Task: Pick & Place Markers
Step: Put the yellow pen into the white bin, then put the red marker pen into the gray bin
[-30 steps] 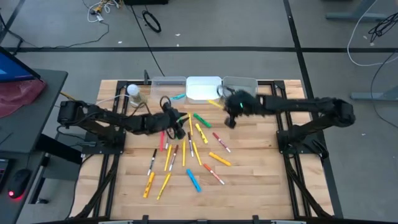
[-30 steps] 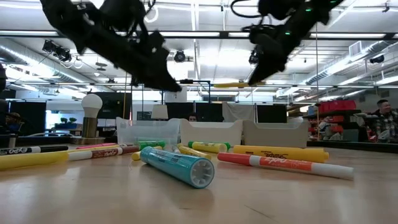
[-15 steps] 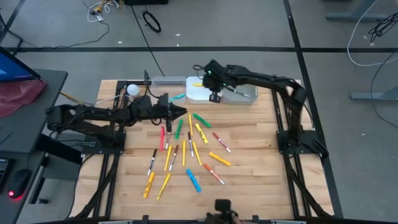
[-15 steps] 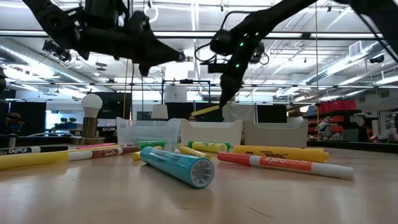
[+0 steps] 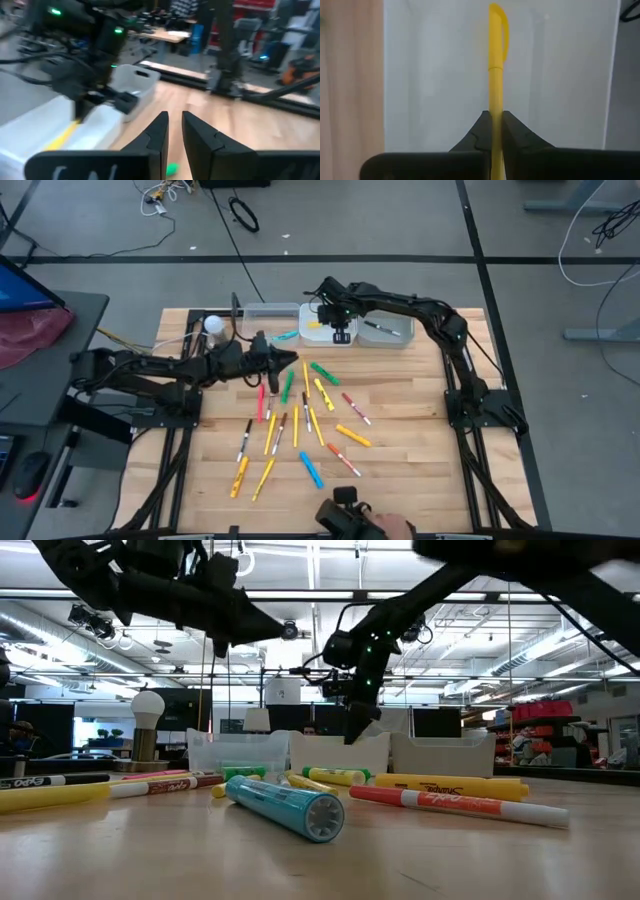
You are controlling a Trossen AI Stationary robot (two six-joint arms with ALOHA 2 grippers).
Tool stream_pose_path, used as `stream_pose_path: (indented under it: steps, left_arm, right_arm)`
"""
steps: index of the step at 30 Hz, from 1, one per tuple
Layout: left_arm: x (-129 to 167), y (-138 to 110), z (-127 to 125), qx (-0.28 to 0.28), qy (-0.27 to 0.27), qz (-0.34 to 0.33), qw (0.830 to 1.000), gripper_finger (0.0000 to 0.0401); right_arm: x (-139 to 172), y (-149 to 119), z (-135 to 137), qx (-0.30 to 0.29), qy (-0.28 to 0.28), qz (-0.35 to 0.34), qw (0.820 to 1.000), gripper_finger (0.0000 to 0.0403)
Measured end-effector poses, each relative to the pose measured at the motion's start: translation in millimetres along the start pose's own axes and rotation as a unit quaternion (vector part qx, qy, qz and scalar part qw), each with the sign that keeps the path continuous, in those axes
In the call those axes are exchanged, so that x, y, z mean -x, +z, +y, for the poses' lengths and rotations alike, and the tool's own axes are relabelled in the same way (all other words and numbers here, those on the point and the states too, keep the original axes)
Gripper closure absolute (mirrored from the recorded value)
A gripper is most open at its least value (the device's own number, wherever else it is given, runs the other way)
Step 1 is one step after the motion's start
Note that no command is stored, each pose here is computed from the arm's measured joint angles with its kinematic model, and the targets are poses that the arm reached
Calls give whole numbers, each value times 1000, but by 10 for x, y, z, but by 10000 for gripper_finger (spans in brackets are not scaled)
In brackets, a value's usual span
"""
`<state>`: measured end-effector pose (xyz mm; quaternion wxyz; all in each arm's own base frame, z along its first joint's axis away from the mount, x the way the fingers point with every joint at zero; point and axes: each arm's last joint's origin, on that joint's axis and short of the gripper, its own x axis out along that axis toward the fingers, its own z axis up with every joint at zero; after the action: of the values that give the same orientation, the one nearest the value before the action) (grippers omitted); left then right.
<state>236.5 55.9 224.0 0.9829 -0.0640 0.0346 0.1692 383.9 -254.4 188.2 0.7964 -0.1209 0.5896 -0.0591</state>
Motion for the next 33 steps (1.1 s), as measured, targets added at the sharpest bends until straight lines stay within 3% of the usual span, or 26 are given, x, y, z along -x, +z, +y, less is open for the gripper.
stream_pose_path:
  steps: [5,9,18,26,29,33]
  left_arm:
    - [-11,18,153,-35,33,-2,999,344]
    - [-13,31,244,-54,52,-4,997,344]
    - [-13,34,238,-12,50,-8,999,344]
    - [-13,32,187,-4,39,-9,999,344]
    - [-13,31,183,-4,35,-8,999,344]
    - [-13,28,163,-4,10,-6,1000,344]
  right_arm:
    - [-119,-51,-4,-20,12,17,1000,391]
    - [-112,-38,6,-38,11,15,999,367]
    - [-38,59,-64,-96,-7,-48,994,280]
    - [791,180,-56,-177,-50,-126,975,259]
    - [1116,205,147,-177,-44,-152,971,268]
    - [1373,136,627,-154,-22,-166,974,285]
